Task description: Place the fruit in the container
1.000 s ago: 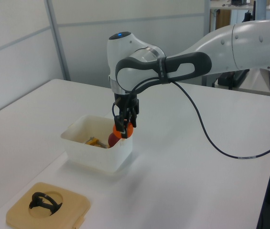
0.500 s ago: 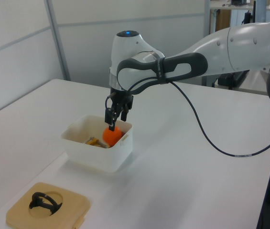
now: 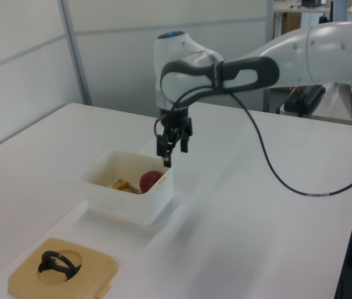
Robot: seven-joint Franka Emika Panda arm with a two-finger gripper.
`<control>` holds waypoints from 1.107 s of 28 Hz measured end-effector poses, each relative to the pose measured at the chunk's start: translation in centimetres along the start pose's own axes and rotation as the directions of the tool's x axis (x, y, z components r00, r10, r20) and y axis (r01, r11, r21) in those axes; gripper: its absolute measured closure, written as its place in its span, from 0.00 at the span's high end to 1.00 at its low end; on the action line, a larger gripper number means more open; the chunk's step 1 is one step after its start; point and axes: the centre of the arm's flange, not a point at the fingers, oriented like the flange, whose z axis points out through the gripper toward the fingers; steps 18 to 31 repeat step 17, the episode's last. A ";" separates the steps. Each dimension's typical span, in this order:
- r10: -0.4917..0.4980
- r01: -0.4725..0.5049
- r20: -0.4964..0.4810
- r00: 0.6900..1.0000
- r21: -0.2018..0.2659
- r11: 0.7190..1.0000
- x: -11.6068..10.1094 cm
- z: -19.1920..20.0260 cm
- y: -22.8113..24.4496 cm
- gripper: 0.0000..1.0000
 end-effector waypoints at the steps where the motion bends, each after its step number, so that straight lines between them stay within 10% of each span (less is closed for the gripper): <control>1: -0.001 0.001 0.013 1.000 0.001 1.000 -0.4 -0.6 0.5 1.00; 12: -0.015 0.029 0.091 0.996 -0.147 0.989 -3.2 -4.2 3.3 1.00; 31: -0.016 0.031 0.101 0.995 -0.155 0.987 -3.2 -3.7 3.4 1.00</control>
